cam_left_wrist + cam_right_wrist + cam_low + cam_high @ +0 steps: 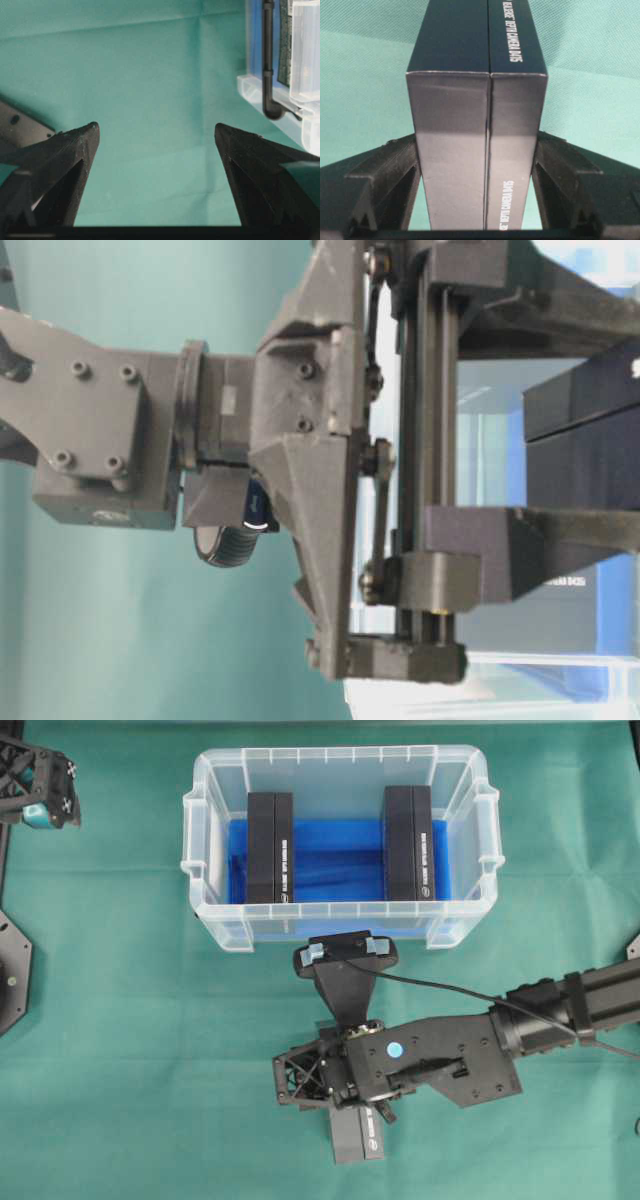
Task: Take out the box from the case.
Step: 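Carry the held box forward over the bin's front edge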
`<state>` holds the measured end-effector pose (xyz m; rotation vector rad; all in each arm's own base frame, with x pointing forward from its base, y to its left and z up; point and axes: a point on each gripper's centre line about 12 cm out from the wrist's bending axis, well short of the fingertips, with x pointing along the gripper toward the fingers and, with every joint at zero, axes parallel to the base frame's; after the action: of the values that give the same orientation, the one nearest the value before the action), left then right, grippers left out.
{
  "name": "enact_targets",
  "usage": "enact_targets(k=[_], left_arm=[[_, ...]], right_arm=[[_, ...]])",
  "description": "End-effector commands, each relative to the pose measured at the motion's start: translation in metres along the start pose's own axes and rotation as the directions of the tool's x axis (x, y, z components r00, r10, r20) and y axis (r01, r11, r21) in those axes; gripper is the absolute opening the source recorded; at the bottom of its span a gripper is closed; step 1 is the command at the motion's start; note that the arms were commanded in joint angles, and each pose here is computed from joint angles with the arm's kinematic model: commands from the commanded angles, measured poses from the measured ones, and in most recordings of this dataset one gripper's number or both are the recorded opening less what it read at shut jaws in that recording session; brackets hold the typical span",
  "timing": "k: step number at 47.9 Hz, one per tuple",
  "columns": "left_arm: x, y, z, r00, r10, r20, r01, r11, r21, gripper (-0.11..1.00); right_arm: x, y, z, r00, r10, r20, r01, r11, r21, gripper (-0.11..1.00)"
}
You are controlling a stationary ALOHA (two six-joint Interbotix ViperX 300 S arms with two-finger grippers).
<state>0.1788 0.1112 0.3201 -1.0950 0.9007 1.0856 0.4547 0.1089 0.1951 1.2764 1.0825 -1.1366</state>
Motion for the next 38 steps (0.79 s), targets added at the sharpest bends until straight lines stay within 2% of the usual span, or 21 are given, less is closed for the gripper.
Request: enact_targets(k=[1, 11, 16, 19, 38], left_arm=[[-0.0042, 0.0001, 0.0021, 1.0, -0.01, 0.014, 0.01, 1.0, -0.003, 0.96], [-0.0043, -0.0004, 0.0018, 1.0, -0.013, 0.014, 0.013, 1.0, -0.002, 0.96], [-0.0043, -0.0002, 0.0017, 1.0, -0.012, 0.013, 0.012, 1.0, -0.002, 0.96], [-0.0043, -0.0002, 0.0017, 1.0, -0.012, 0.013, 0.012, 1.0, -0.002, 0.96], [-0.0047, -0.0007, 0.0017, 1.0, -0.017, 0.016, 0.017, 1.0, -0.005, 0.96]], right_arm=[[-0.019, 0.0017, 0.0002, 0.999, 0.042, -0.009, -0.042, 0.999, 0.0, 0.68], [-0.0207, -0.0003, 0.0032, 0.999, 0.031, 0.014, -0.032, 1.0, 0.002, 0.68], [-0.0219, -0.0011, 0.0057, 0.999, 0.025, 0.034, -0.025, 1.0, -0.004, 0.89], [-0.0231, -0.0011, 0.006, 0.999, 0.028, 0.042, -0.027, 1.0, -0.008, 0.96], [-0.0275, 0.0008, 0.0074, 0.998, 0.042, 0.046, -0.041, 0.999, -0.007, 0.94]])
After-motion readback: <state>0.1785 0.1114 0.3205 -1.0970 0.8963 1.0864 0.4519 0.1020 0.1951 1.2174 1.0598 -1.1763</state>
